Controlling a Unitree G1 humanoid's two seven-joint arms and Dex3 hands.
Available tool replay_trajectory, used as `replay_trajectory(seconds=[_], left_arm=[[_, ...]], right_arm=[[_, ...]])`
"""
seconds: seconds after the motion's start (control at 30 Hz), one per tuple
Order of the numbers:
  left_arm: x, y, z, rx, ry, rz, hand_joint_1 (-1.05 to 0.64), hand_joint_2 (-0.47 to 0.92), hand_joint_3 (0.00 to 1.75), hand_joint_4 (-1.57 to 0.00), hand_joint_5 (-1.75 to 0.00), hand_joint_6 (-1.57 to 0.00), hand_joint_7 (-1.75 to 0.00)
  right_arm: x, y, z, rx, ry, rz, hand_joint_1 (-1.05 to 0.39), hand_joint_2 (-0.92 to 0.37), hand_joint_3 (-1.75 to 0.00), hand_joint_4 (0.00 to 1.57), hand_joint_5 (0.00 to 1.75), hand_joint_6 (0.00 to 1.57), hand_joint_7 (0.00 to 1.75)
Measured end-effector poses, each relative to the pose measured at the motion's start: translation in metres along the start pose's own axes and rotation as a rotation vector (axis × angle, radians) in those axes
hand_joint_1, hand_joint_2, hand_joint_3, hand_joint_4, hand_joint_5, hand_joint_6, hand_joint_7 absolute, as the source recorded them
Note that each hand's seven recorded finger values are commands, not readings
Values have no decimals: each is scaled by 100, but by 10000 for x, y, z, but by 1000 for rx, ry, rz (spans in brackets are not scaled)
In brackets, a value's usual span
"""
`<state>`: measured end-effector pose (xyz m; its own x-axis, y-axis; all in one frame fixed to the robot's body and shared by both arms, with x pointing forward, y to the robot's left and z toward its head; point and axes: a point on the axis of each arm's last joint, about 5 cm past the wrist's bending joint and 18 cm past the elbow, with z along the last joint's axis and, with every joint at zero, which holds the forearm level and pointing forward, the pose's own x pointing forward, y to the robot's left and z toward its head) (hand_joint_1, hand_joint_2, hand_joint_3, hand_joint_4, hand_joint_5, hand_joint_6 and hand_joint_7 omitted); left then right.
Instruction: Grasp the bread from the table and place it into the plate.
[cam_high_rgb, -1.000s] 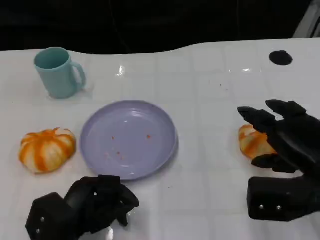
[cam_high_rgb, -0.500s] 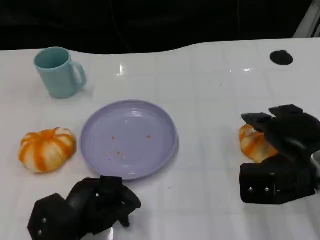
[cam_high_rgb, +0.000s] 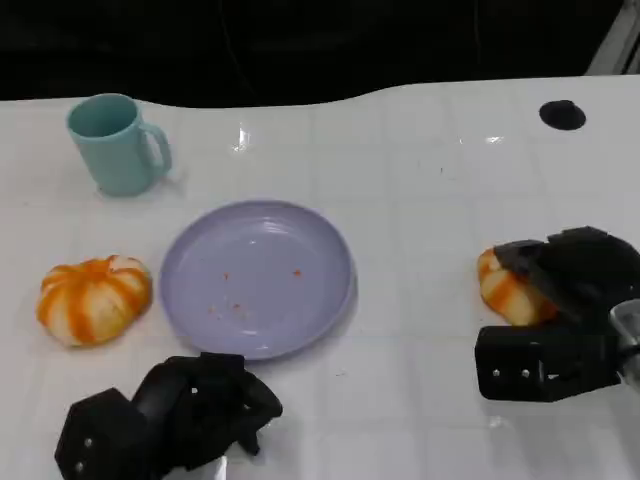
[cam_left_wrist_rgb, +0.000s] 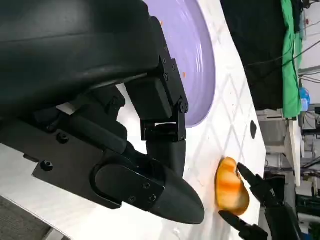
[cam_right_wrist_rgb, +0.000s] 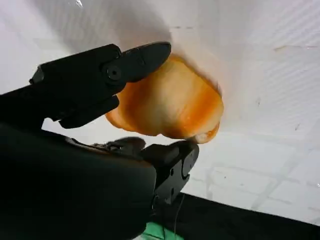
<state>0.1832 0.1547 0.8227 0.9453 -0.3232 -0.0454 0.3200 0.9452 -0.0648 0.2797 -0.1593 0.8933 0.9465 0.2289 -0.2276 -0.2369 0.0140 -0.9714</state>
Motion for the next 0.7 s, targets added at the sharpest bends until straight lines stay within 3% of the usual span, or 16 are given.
replay_trajectory(seconds=[0.07,0.1,0.13,0.17,0.2,0.23,0.3,0.43,0.6,0.7], left_arm=[[-1,-1,0,0,0,2,-98,90,0,-98,-143,-122,-77],[-1,-1,1,0,-1,2,-98,90,0,-98,-143,-122,-77],[-1,-2,1,0,-1,2,-98,90,0,-98,-143,-123,-77],[-1,-4,1,0,-1,1,-98,89,0,-98,-143,-123,-77],[-2,-4,1,0,-1,1,-98,89,0,-99,-143,-123,-77],[-4,-4,1,0,-1,2,-98,89,0,-99,-143,-123,-77],[-5,-6,3,-1,-2,1,-98,89,0,-99,-142,-123,-76],[-8,-10,2,-2,3,0,-98,90,0,-98,-142,-123,-76],[-9,-19,5,-1,1,-5,-98,90,0,-98,-142,-123,-77],[-9,-19,5,-1,1,-5,-98,90,0,-98,-142,-123,-78]], right_arm=[[34,16,-1,24,-9,-24,-16,-90,0,92,119,118,5],[51,14,0,34,-14,-39,-15,-91,-2,90,134,124,8],[70,5,-1,41,-18,-52,-13,-91,-7,86,154,120,38],[85,1,-4,44,-24,-65,-13,-92,-10,82,164,102,85],[96,7,-11,42,-31,-79,-13,-92,-12,79,170,86,122],[104,19,-17,41,-37,-93,-13,-92,-12,78,172,80,136],[119,38,-25,41,-42,-121,-13,-92,-12,79,174,75,146],[122,94,-34,65,-41,-155,-12,-91,-12,83,175,78,141],[111,140,-26,85,-51,-224,-10,-87,-9,86,175,72,155],[98,169,-16,97,-73,-314,-8,-87,-12,86,175,68,166]])
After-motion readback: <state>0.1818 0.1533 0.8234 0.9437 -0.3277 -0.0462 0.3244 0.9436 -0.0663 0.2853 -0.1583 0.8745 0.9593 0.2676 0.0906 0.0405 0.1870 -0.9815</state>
